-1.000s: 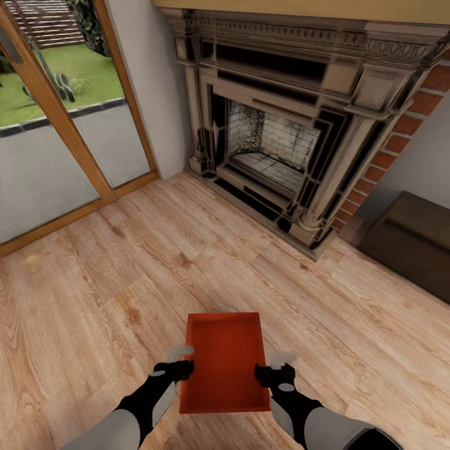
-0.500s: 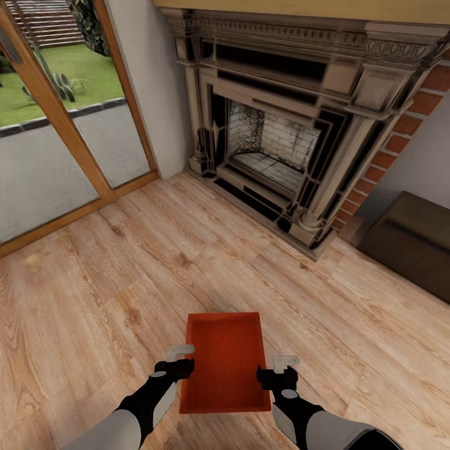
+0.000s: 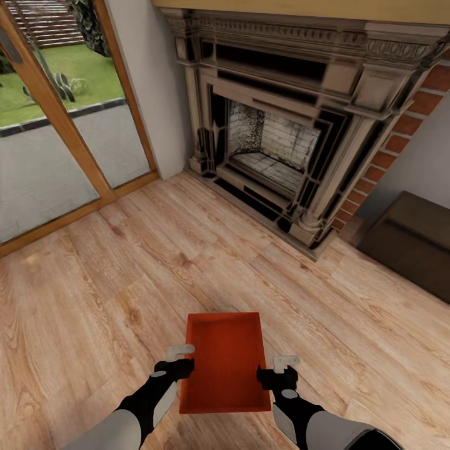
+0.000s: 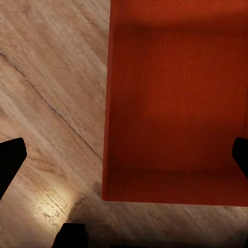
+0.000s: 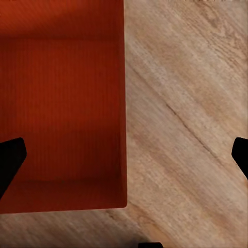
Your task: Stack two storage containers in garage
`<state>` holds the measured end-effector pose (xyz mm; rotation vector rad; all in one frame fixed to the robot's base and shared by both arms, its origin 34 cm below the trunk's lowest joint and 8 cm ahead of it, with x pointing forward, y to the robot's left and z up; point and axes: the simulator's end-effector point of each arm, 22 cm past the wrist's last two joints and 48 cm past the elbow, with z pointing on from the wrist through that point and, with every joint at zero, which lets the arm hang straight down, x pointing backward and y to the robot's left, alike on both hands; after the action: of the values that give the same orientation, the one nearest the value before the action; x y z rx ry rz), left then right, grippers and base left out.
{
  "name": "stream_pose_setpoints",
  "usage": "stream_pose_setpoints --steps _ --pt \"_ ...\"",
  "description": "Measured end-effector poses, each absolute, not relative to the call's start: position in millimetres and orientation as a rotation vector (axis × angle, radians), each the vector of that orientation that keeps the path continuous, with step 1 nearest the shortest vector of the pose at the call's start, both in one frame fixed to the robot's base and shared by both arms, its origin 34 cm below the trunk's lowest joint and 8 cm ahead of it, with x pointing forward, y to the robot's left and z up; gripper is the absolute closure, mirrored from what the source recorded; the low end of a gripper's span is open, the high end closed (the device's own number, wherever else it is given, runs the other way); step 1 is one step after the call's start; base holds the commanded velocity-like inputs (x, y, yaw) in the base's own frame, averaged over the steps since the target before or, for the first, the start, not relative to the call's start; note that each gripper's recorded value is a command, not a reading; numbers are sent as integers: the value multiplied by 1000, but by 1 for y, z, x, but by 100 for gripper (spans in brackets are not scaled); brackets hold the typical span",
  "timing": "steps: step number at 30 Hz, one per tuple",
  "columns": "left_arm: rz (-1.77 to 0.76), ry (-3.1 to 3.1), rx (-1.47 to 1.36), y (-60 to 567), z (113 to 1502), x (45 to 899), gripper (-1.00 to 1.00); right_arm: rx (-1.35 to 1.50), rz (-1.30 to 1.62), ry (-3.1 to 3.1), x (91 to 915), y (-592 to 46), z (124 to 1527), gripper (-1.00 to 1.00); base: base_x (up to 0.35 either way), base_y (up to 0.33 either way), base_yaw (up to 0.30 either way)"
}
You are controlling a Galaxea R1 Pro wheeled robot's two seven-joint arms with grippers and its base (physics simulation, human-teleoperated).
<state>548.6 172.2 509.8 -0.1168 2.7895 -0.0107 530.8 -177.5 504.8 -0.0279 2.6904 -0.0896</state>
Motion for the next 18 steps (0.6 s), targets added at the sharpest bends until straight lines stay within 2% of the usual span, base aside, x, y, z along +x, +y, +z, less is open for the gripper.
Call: stream_pose_setpoints --steps 18 --pt "-8 2800 -120 173 484 548 -100 -32 -63 2691 533 -175 479 -100 0 0 0"
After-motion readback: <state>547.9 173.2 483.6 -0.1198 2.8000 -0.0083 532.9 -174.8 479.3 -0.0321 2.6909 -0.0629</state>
